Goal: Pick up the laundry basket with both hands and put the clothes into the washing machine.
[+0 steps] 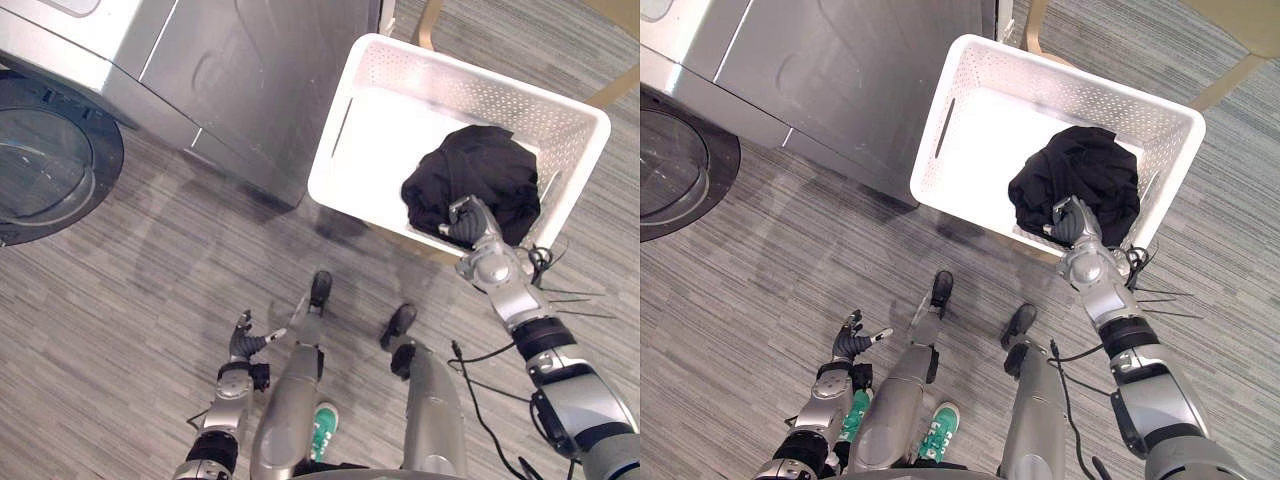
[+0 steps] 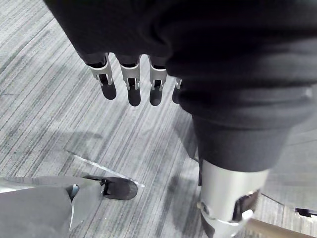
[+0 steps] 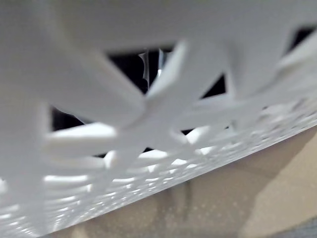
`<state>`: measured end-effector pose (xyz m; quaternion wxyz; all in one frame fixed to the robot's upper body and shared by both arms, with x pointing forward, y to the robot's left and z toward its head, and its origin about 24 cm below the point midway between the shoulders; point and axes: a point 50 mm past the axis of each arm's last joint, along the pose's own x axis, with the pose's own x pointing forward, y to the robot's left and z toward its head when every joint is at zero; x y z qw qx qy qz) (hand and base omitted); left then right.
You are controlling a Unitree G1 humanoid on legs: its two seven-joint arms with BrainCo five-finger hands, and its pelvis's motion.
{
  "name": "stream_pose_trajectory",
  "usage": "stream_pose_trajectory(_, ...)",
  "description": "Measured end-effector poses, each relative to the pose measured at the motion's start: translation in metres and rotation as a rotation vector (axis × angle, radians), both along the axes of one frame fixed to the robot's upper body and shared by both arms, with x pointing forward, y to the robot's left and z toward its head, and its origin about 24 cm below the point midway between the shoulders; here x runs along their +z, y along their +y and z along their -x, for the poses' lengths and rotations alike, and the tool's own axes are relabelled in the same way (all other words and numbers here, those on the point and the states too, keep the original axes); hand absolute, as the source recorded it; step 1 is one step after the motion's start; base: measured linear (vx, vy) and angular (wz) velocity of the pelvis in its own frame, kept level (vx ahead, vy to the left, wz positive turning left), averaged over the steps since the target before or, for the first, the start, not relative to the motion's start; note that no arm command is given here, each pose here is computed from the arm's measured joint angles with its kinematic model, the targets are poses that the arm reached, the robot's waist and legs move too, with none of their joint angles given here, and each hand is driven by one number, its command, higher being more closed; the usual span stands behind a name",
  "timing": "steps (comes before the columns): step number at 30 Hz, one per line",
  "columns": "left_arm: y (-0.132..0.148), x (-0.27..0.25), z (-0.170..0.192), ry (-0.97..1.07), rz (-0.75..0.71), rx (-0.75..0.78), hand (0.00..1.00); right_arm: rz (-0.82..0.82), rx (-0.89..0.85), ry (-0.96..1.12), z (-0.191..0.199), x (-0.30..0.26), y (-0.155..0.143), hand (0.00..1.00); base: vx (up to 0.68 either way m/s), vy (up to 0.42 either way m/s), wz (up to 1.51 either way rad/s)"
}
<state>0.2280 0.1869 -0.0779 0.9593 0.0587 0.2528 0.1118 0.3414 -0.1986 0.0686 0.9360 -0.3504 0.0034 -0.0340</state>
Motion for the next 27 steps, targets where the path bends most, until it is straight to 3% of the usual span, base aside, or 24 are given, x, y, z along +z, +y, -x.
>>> stream_pose_trajectory(7, 0.001, -0.005, 0.004, 0.035, -0.001, 0.006, 0.0, -0.243, 0.031, -0.217, 0.026, 0.026, 0.038, 1.0, 0.01, -0.025, -0.1)
stream_pose_trajectory(14, 0.005, -0.014, 0.018, 0.079, 0.003, 0.034, 0.0, -0.43, -0.006, -0.592, 0.046, 0.088, 0.036, 1.0, -0.01, -0.023, -0.07)
stream_pose_trajectory(20, 0.005, -0.016, 0.021, 0.096, 0.005, 0.035, 0.0, -0.402, -0.02, -0.576, 0.047, 0.082, 0.029, 1.0, 0.0, -0.02, -0.07)
stream_pose_trajectory(27, 0.012, -0.02, 0.026, 0.122, -0.014, 0.039, 0.0, -0.088, -0.059, -0.401, 0.019, 0.063, 0.0, 1.0, -0.01, -0.003, -0.04)
